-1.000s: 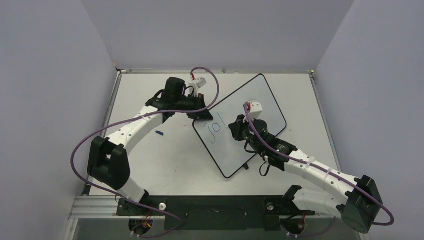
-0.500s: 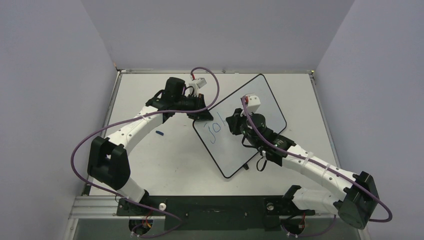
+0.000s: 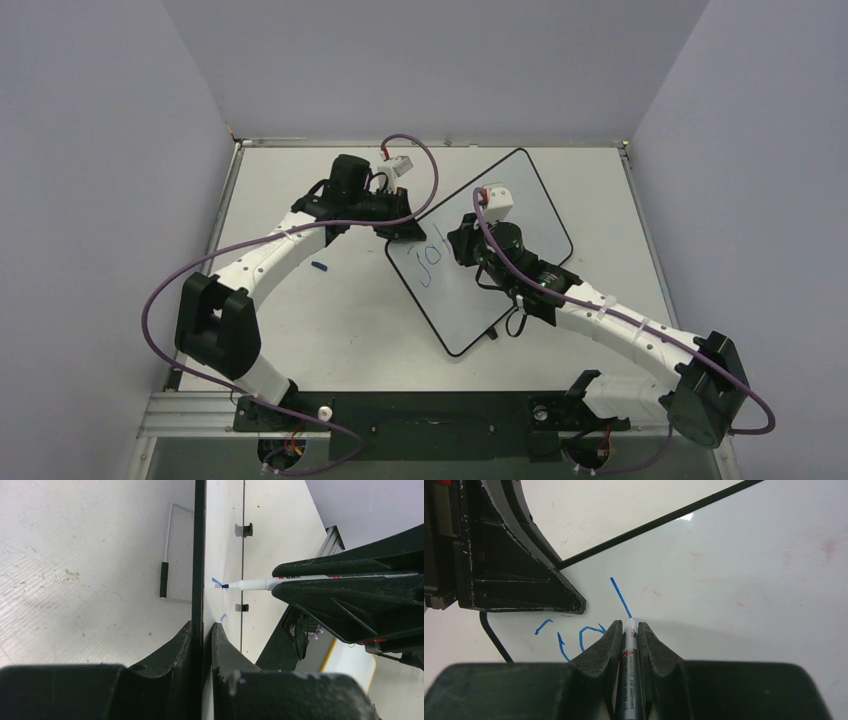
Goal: Write a sentence on the whiteboard
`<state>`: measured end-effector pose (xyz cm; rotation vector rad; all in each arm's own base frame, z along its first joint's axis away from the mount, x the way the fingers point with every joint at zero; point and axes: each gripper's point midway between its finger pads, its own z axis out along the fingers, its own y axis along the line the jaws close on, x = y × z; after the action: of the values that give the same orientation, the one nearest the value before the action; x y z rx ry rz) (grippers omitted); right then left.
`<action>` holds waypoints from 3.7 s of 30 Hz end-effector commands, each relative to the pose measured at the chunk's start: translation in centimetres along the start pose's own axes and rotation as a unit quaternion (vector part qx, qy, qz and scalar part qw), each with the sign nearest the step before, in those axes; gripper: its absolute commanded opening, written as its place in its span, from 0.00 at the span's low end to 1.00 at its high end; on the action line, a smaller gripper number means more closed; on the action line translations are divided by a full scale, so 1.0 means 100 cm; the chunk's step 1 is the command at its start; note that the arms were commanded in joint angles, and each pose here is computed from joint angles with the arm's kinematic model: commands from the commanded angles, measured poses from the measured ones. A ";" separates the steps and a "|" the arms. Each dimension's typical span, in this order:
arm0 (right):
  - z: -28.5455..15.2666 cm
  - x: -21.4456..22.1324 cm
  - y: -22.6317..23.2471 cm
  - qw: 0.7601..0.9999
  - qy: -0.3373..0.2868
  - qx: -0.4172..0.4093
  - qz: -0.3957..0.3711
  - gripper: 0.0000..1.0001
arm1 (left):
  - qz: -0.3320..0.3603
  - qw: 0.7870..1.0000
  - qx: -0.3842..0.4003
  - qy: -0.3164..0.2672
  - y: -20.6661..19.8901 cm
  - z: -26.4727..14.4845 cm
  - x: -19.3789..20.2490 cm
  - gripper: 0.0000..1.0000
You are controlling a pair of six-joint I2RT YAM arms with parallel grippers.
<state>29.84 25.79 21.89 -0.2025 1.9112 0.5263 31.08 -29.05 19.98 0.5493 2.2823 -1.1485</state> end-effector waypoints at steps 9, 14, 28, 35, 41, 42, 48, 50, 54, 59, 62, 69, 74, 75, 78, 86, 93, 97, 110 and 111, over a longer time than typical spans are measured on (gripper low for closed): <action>0.008 -0.017 -0.015 0.999 -0.023 0.029 0.009 0.00 | 0.039 0.997 -0.062 0.012 0.024 -0.001 0.010 0.00; 0.007 -0.008 -0.021 0.999 -0.014 0.037 0.007 0.00 | 0.039 0.997 -0.062 0.012 0.023 -0.002 0.010 0.00; -0.007 0.024 -0.027 0.999 0.025 0.029 0.012 0.00 | 0.039 0.997 -0.063 0.012 0.024 -0.002 0.011 0.00; -0.014 0.030 -0.018 0.999 0.037 0.015 0.011 0.00 | 0.039 0.997 -0.064 0.011 0.024 -0.003 0.010 0.00; -0.021 0.030 -0.011 0.999 0.037 0.002 0.017 0.00 | 0.038 0.997 -0.063 0.012 0.024 -0.002 0.011 0.00; -0.022 0.031 -0.008 0.999 0.038 -0.001 0.019 0.00 | 0.037 0.997 -0.063 0.012 0.024 -0.002 0.011 0.00; -0.026 0.027 0.004 0.999 0.036 -0.028 0.026 0.00 | 0.039 0.997 -0.062 0.009 0.022 -0.003 0.010 0.00; -0.028 0.022 0.010 0.998 0.030 -0.043 0.027 0.00 | 0.038 0.997 -0.062 0.009 0.022 -0.004 0.010 0.00; -0.037 0.005 0.016 0.998 0.009 -0.060 0.031 0.00 | 0.038 0.997 -0.062 0.009 0.021 -0.005 0.011 0.00; -0.049 -0.020 0.017 0.997 -0.024 -0.062 0.029 0.00 | 0.038 0.998 -0.058 0.005 0.018 -0.006 0.008 0.00; -0.050 -0.027 0.014 0.998 -0.034 -0.054 0.024 0.00 | 0.038 0.998 -0.054 0.005 0.014 -0.007 0.008 0.00; -0.049 -0.029 0.007 0.998 -0.037 -0.038 0.020 0.00 | 0.037 0.998 -0.056 0.012 0.009 -0.014 0.009 0.00; -0.048 -0.027 0.003 0.999 -0.037 -0.031 0.016 0.00 | 0.034 0.997 -0.068 0.025 0.011 -0.018 0.014 0.00; -0.048 -0.027 0.001 0.999 -0.038 -0.029 0.013 0.00 | 0.034 0.997 -0.070 0.026 0.011 -0.020 0.015 0.00; -0.047 -0.029 -0.010 0.999 -0.045 -0.006 0.014 0.00 | 0.033 0.996 -0.081 0.029 0.013 -0.023 0.018 0.00; -0.043 -0.032 -0.025 0.999 -0.051 0.013 0.011 0.00 | 0.027 0.993 -0.099 0.058 0.020 -0.025 0.027 0.00; -0.037 -0.035 -0.028 0.998 -0.058 0.014 0.003 0.00 | 0.036 0.994 -0.095 0.049 0.018 -0.026 0.026 0.00; -0.035 -0.041 -0.034 0.998 -0.062 0.018 0.003 0.00 | 0.036 0.994 -0.095 0.049 0.020 -0.025 0.027 0.00; -0.017 -0.062 -0.030 0.996 -0.084 -0.002 0.027 0.00 | 0.037 0.994 -0.095 0.048 0.020 -0.025 0.029 0.00; -0.015 -0.063 -0.030 0.996 -0.084 -0.002 0.029 0.00 | 0.037 0.994 -0.095 0.047 0.020 -0.025 0.028 0.00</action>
<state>30.91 20.49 23.53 -0.1208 1.8606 0.4939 29.20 -28.05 20.78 0.5839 2.3331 -1.0969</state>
